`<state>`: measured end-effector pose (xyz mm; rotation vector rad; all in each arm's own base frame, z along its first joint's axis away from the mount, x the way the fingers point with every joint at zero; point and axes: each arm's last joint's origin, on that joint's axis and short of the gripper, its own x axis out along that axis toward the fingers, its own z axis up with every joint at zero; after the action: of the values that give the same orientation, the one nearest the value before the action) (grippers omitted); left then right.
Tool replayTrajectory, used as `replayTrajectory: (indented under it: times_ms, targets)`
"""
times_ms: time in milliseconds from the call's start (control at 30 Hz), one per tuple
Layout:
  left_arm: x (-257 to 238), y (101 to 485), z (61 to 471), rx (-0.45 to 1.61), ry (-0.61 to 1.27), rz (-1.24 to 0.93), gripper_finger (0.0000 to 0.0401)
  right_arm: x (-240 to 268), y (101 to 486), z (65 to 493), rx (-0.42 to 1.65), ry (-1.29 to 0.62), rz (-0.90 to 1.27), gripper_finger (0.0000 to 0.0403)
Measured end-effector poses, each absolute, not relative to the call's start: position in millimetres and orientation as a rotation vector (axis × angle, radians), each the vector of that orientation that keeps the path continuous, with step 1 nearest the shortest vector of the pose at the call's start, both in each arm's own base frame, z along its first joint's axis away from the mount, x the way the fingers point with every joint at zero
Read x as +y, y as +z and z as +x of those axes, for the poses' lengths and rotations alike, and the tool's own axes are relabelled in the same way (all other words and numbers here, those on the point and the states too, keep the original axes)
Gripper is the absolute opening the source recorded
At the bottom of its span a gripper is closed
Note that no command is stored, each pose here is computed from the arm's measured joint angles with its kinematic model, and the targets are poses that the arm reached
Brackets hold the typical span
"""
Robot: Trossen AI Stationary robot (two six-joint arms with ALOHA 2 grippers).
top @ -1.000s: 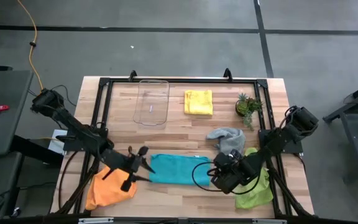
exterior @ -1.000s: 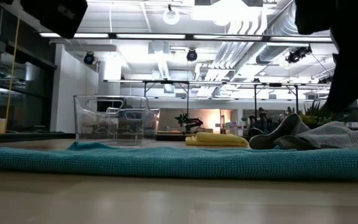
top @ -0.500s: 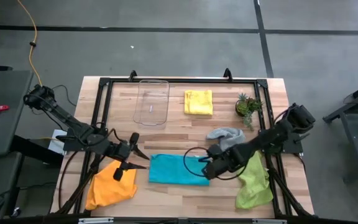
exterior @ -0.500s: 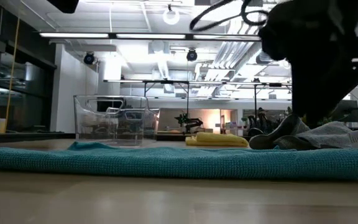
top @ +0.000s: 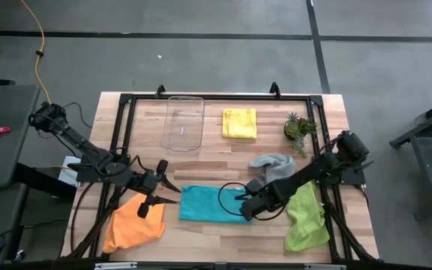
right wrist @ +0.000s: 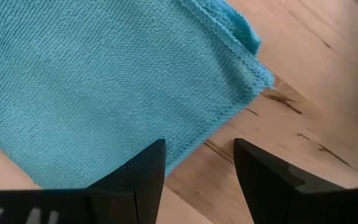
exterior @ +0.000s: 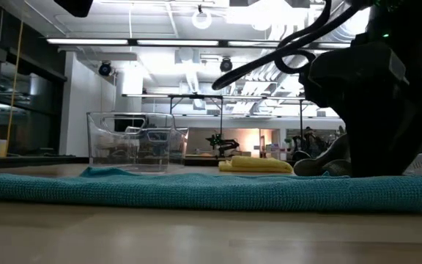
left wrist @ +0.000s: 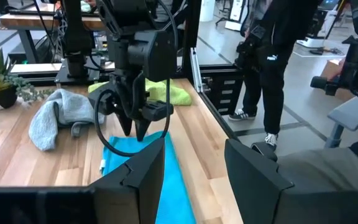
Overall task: Fold microfiber towels
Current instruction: Fold the blue microfiber cloth
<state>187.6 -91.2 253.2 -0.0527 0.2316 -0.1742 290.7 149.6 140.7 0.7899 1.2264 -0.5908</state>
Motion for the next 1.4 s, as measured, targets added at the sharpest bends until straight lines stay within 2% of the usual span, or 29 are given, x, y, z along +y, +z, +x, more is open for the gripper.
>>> replayTrajectory:
  times_ms: [933, 1400]
  targets:
    - [-91.1, 253.2, 187.7, 0.231, -0.174, -0.053, 0.0159, 150.7, 137.4, 293.2, 1.201, -0.587, 0.775, 0.0181]
    - [-91.1, 253.2, 187.7, 0.231, -0.174, -0.052, 0.0159, 156.4, 144.9, 304.1, 1.115, -0.471, 0.85, 0.0181]
